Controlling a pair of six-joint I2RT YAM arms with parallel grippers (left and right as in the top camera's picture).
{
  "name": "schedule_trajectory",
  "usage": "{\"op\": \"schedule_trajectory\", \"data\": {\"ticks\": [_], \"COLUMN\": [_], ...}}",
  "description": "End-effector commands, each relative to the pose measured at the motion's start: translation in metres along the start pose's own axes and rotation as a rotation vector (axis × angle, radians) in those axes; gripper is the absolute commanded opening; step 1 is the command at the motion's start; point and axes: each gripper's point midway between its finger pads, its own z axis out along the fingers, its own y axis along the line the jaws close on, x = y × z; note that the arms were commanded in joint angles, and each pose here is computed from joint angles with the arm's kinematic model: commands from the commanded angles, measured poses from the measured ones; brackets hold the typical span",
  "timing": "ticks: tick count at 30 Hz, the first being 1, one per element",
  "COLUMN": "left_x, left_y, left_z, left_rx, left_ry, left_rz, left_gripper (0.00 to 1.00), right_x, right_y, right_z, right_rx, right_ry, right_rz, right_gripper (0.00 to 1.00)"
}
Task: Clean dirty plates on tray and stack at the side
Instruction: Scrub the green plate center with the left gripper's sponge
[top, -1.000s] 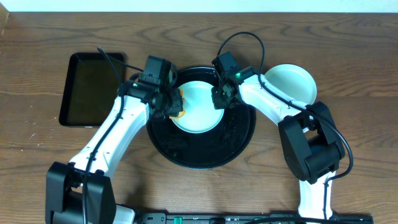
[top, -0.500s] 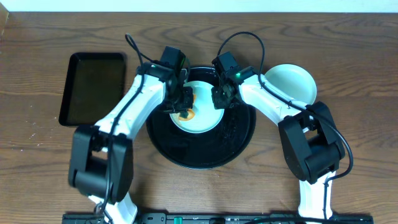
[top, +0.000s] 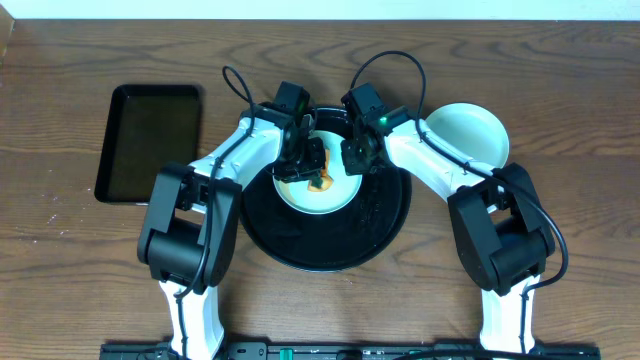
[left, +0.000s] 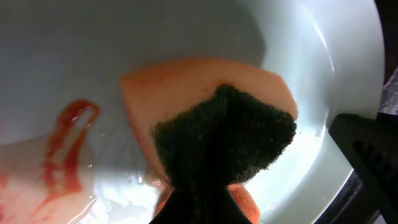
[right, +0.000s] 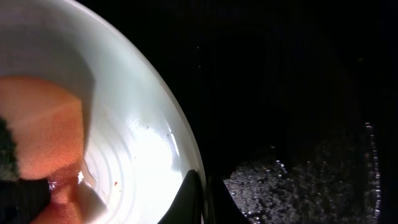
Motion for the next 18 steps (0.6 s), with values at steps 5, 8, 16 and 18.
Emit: {"op": "schedule_trajectory", "data": {"ticks": [5,8,16,18], "left_x": [-0.005,-0.011,-0.019,-0.021], "left_y": [0.021,0.052,0.106,0.115], "left_z": [0.017,0.01,-0.017,-0.024], "left_rx": [-0.117,-0.291,-0.622,-0.677], "left_ry": [-0.01,-0.063,-0.148,-0.164], "left_rz": [-0.043,-0.046,-0.028,-0.029], "left_gripper": [0.08,0.08,0.08,0.08], "right_x": [0.004,0.004,0.004,0.005], "right_y": [-0.009,-0.009,-0.009,-0.009], "right_z": [0.008,0.007,0.007,0.007], "right_rx": [0.038,0.038,0.038,0.039], "right_ry": [0.017,0.017,0.017,0.019], "right_rz": [0.001,0.001,0.001,0.002], "right_gripper": [0.01,0.01,0.01,0.01]}}
